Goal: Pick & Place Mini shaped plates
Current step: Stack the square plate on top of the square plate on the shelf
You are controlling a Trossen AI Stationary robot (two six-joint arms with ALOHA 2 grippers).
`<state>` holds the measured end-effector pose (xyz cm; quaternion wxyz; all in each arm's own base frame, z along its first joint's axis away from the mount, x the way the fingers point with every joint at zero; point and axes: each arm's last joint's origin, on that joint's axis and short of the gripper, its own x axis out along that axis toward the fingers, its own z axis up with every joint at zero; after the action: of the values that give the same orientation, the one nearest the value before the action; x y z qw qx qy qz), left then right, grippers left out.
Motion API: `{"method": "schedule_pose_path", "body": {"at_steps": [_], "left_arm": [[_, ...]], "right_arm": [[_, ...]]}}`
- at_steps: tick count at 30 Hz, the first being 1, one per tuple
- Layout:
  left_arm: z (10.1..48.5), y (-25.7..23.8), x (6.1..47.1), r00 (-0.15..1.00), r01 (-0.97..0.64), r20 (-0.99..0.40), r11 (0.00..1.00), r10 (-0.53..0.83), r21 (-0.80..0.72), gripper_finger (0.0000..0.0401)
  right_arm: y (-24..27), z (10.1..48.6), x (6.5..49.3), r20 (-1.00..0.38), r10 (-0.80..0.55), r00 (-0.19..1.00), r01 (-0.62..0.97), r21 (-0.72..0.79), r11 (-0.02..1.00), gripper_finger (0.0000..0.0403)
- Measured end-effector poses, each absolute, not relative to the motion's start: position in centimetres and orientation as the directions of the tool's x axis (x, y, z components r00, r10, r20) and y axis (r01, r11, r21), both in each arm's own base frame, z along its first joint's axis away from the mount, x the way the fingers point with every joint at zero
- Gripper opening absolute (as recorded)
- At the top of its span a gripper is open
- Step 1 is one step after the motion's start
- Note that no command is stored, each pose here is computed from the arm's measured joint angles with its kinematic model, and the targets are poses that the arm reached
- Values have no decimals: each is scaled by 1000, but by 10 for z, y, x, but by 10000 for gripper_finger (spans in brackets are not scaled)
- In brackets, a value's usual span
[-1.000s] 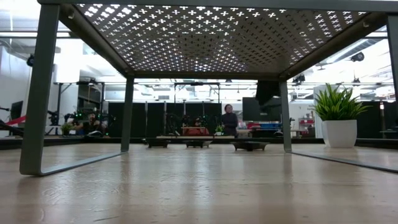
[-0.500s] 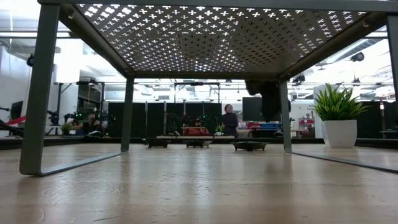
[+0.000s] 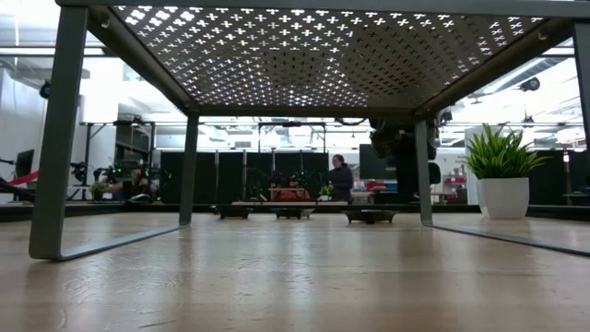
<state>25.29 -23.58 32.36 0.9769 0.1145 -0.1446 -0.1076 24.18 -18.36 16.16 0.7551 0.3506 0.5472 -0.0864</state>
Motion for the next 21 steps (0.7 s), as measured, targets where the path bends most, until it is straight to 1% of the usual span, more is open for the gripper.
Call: {"method": "schedule_pose_path", "body": {"at_steps": [7, 10, 16, 21], "left_arm": [[324, -236, 253, 935, 176, 258, 950, -243, 258, 99], [324, -236, 253, 935, 175, 258, 950, -243, 259, 99], [324, -236, 253, 935, 175, 258, 950, -243, 259, 99], [324, -236, 253, 935, 175, 258, 950, -243, 259, 99]], "right_arm": [[-179, 150, 245, -852, 253, 459, 537, 493, 685, 138], [-173, 146, 251, -843, 245, 479, 526, 499, 689, 135], [-167, 144, 254, -841, 251, 480, 542, 509, 668, 134], [-159, 142, 261, -832, 250, 494, 522, 515, 680, 136]]}}
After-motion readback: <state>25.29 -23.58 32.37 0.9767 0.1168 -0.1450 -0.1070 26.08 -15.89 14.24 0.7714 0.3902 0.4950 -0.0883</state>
